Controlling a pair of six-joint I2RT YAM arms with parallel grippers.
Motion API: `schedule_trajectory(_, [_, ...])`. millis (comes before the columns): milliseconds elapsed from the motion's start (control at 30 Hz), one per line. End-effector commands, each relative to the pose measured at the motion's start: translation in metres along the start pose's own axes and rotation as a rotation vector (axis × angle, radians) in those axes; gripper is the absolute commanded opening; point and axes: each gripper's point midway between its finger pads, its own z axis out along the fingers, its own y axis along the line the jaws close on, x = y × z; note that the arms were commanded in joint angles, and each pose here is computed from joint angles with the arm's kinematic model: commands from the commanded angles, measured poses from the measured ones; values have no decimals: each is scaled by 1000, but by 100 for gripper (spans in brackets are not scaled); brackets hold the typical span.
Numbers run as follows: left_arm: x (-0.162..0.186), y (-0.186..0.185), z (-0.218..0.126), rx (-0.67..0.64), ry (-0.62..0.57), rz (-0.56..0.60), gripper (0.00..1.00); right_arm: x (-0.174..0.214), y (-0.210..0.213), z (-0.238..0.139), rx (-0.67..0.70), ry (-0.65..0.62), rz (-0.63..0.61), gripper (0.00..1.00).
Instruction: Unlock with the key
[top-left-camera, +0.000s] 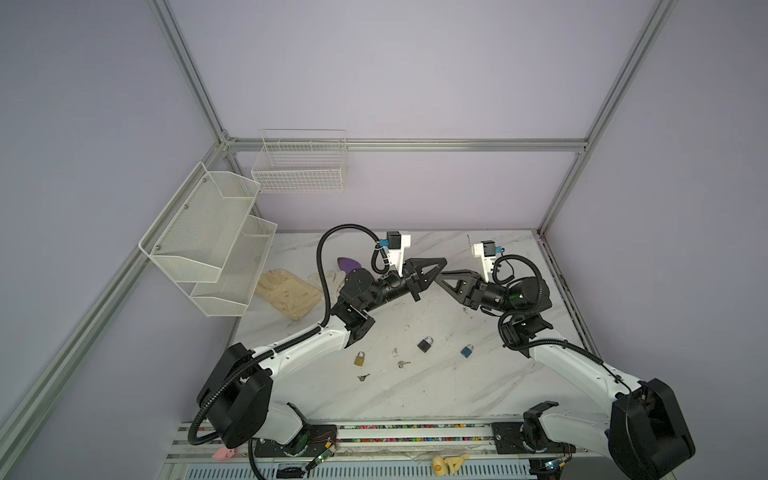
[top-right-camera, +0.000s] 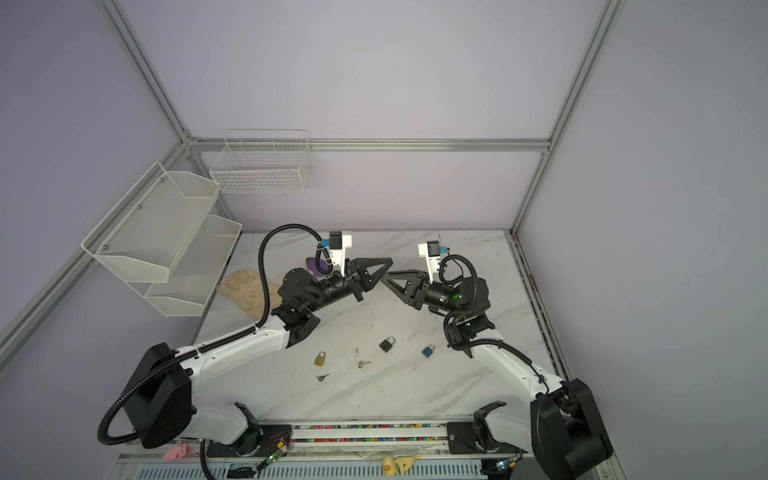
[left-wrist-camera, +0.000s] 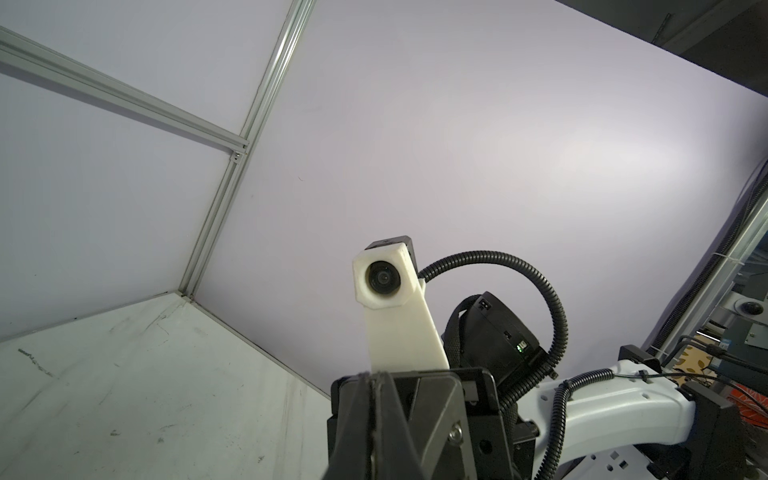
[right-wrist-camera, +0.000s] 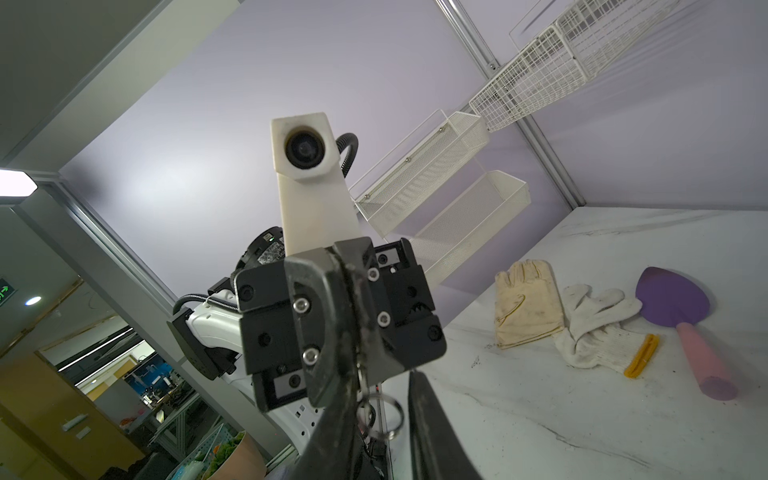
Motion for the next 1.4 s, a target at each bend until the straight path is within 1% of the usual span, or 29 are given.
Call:
schedule_trajectory(0, [-34,-29,9,75,-63,57,0,-20,23,4,-51,-44,-62,20])
schedule_trajectory(267, [-28,-25,8,56,-38,70,0,-24,22,3,-26,-65,-80,18])
schedule_trajectory(300, [-39,-37,2,72,-60,88,0,-25,20,4,-16,-61,-81,15])
schedule_trajectory(333, [-38,-37,2,68,-57,89,0,-25,18,4,-5,-55,-82,13])
schedule_trajectory(400, [-39,-36,0,58,-56,99,0,-24,16,5,11,-46,-98,12])
schedule_trajectory(467, [-40,-37,-1,53,-54,102,0,-24,15,5,23,-39,-110,9])
schedule_trajectory(667, [-47,-41,-1,58,-70,111,0,-21,11,5,38,-22,-101,0])
schedule_trajectory(700, [-47,-43,-1,62,-70,111,1,-21,10,6,41,-20,-101,0])
schedule_trajectory(800, [-51,-46,0,70,-72,110,5,-20,8,6,51,-12,-96,0])
schedule_trajectory(833, [-52,-46,0,69,-75,109,9,-19,7,5,54,-10,-93,0])
schedule_trajectory(900, [-56,-48,0,70,-84,107,13,-18,5,5,61,-5,-90,0])
schedule_trajectory(967, [-61,-49,-1,62,-93,108,25,-16,4,5,70,0,-84,0])
schedule_trajectory(1067, [-67,-45,-6,28,-105,108,36,-14,3,3,80,10,-82,0])
schedule_trajectory(1167, [-70,-38,-10,-15,-103,110,39,-12,2,2,100,17,-83,0])
schedule_trajectory(1333, [-64,-19,-17,-109,-72,96,39,-13,4,1,99,16,-74,0])
schedule_trajectory(1367, [-63,-17,-19,-120,-75,92,40,-12,4,1,100,17,-72,0])
